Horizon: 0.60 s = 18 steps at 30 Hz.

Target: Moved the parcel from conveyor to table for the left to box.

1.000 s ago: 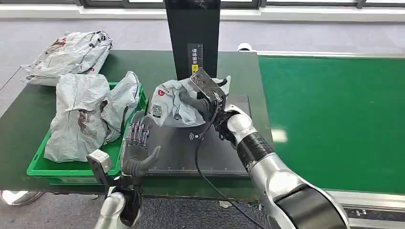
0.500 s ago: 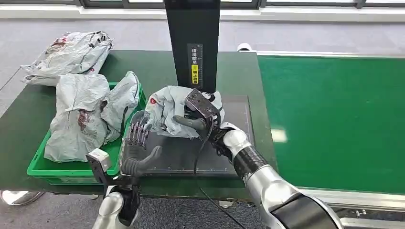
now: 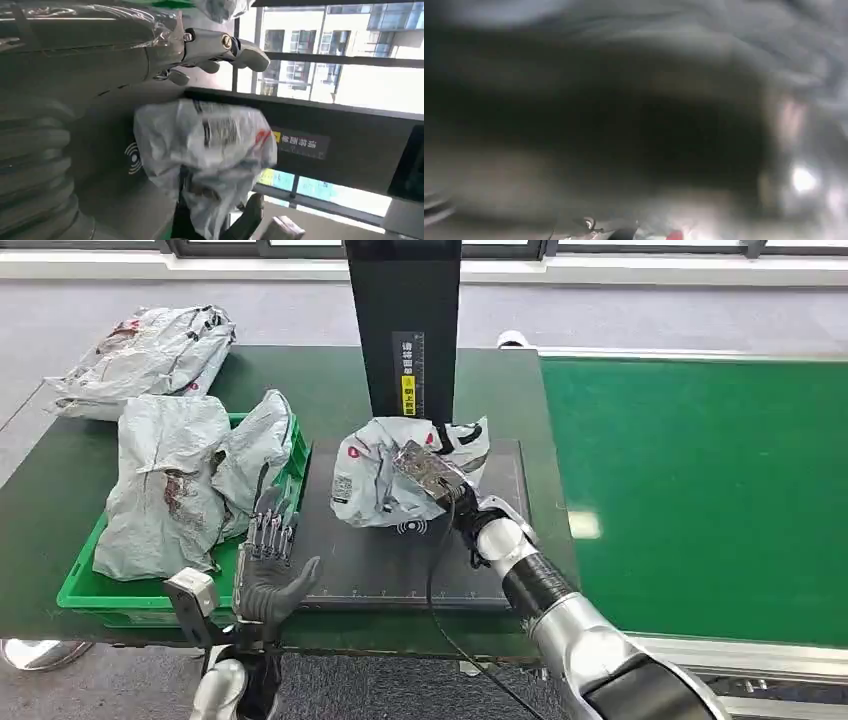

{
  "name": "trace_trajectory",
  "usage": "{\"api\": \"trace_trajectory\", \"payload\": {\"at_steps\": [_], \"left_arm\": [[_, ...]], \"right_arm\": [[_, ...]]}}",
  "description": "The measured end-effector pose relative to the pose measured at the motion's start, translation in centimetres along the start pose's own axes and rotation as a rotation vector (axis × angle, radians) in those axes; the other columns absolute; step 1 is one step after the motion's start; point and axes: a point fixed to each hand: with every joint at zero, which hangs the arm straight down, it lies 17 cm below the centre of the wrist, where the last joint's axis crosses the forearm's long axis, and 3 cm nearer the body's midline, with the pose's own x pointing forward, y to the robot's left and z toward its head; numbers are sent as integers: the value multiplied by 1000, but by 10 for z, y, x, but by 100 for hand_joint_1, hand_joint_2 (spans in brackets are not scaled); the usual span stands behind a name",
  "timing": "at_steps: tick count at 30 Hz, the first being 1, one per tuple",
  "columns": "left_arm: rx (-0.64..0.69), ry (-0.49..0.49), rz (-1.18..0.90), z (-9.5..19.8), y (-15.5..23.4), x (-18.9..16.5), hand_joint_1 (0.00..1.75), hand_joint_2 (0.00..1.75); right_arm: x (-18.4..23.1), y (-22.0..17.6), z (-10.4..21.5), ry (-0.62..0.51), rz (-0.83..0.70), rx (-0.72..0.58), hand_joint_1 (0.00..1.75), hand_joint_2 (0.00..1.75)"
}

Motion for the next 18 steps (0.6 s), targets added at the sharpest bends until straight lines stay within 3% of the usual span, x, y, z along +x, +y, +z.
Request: {"api": "trace_trajectory", "payload": {"at_steps": [1,3,7,14,18], "left_arm": [[7,2,-7,1,2,0,0,175],[53,14,-41,12,13,6,0,175],[97,14,-58,21,20,14,0,175],[124,9,-57,20,21,20,0,175],[123,12,-59,16,20,20,0,175]], "right_arm": [[-8,-7,1,31,64,-31,0,0],[-57,-76,24,295,484,-257,0,0],[-75,-121,71,452,738,-434,0,0],[-41,-168,141,431,709,-735,0,0],[-34,-181,171,419,657,-825,0,0]]}}
